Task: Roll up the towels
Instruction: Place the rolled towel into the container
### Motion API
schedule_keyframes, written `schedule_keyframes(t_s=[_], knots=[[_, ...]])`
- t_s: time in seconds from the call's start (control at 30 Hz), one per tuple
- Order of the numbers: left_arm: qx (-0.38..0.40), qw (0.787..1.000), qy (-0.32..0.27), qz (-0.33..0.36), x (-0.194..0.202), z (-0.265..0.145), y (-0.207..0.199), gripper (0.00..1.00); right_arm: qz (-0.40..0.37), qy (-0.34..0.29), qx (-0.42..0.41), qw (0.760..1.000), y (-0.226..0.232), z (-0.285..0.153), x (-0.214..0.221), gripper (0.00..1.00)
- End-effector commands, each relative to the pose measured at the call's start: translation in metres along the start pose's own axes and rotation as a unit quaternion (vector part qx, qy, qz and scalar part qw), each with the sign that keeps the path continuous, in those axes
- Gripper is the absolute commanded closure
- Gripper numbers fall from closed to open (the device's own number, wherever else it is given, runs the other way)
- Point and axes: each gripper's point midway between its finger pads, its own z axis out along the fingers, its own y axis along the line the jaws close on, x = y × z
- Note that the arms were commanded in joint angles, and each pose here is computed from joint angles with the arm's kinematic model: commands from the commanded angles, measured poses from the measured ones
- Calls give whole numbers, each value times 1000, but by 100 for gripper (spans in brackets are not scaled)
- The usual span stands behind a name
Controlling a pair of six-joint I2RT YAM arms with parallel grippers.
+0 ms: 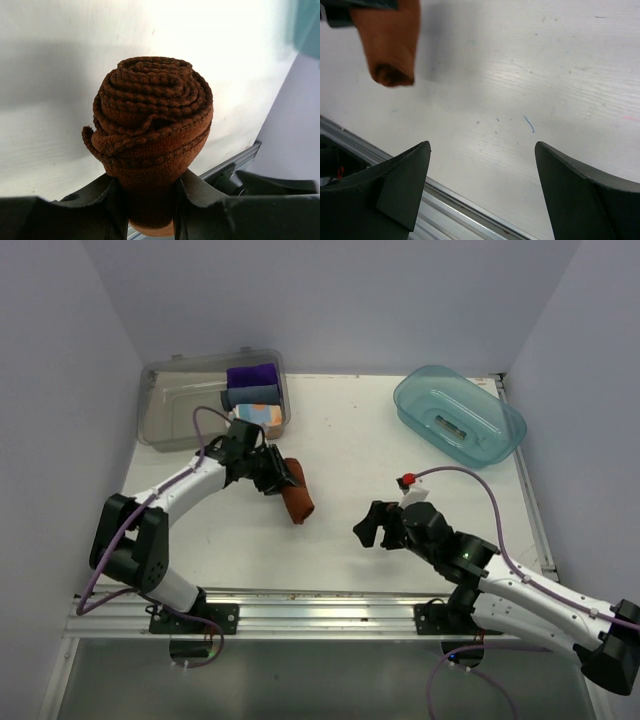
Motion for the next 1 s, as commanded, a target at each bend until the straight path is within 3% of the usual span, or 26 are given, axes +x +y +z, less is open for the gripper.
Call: schedule_keyframes(t_s=[0.0,0.17,0.27,0.37,0.53,0.63,0.8,0.97], knots=[[33,996,-80,18,-59,-47,-39,75,-21,6,67,998,-32,-2,9,11],[42,981,-190,-6,-133,-106,-62,75,-32,12,80,996,-34,1,8,11],[56,967,-244,-55,-177,-136,-55,75,-38,9,81,996,-31,2,2,11],[68,940,-319,-103,-230,-171,-47,75,-43,12,82,996,-27,4,0,11],[43,883,-426,-194,-310,-201,-1,76,-42,28,82,995,-21,11,2,11],[45,849,-471,-236,-348,-210,26,76,-31,37,71,996,-15,15,5,11],[46,813,-500,-294,-390,-195,76,77,-19,55,65,996,-12,18,14,11],[68,771,-541,-329,-420,-194,98,76,-12,69,66,995,-12,20,20,12]])
